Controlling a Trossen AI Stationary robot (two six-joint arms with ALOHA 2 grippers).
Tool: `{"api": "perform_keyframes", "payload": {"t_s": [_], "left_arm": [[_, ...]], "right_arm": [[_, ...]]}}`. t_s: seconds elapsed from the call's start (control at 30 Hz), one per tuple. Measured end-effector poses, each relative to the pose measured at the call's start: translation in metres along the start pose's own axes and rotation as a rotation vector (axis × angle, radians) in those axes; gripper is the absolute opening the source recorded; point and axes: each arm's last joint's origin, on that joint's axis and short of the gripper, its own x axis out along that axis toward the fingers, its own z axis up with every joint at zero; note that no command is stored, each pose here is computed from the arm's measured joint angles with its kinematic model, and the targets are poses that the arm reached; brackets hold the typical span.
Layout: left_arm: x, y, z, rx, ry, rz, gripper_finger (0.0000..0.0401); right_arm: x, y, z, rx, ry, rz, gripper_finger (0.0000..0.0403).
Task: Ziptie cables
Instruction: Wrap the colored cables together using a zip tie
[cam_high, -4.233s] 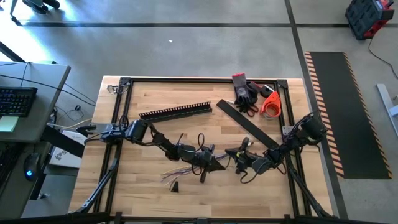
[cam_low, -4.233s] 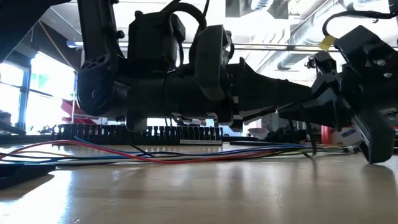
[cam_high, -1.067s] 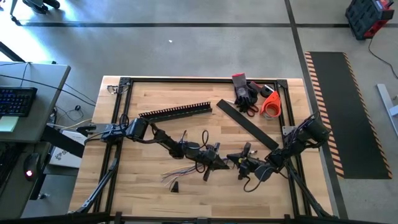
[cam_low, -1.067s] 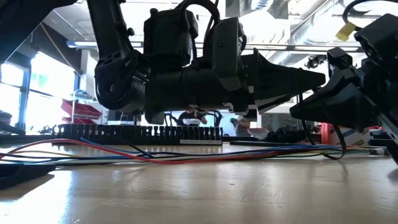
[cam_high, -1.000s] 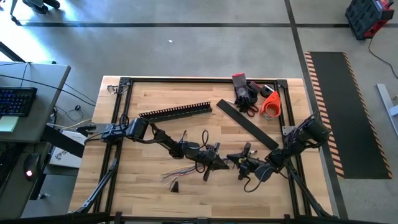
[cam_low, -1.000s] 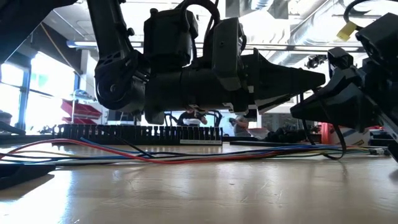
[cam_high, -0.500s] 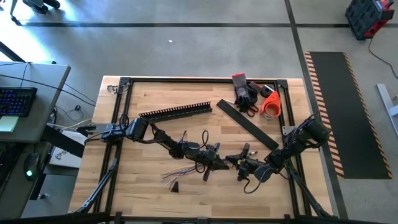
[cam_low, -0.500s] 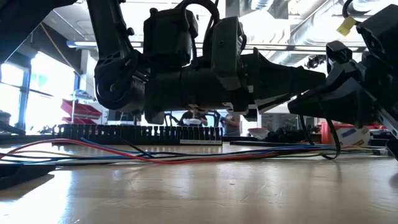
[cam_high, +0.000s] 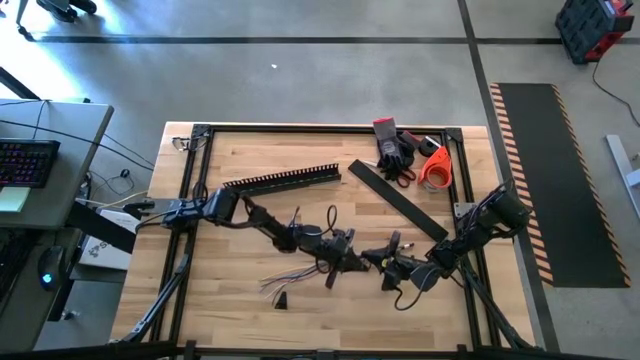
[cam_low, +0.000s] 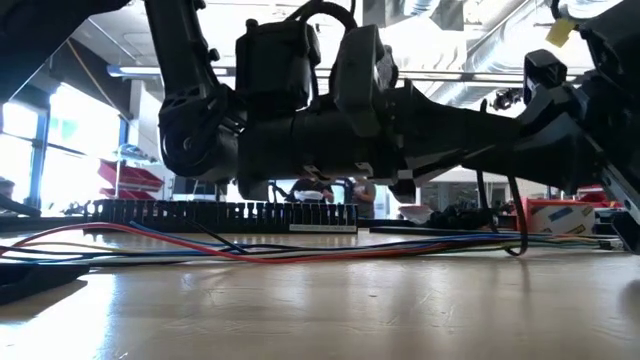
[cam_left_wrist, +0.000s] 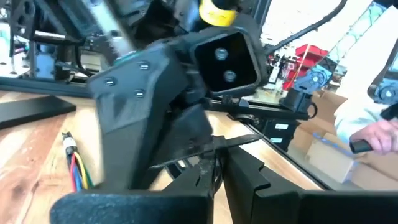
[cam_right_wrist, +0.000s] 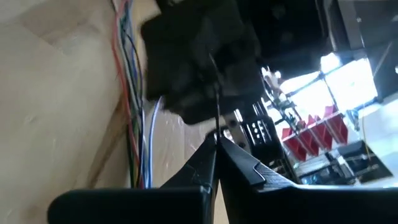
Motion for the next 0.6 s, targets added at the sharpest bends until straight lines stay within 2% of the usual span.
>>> {"api": "perform_keyframes", "payload": {"t_s": [0.3, 0.6], "left_arm": [[-0.003, 0.011, 0.002, -0.097, 0.017, -0.045, 0.0], [-0.006, 0.021, 0.005, -0.295, 0.052, -0.108, 0.0]], "right_arm": [[0.0, 0.0, 0.002, -0.071, -0.022, 0.016, 0.0], [0.007, 0.002, 0.017, -0.228, -0.013, 0.007, 0.0]]}}
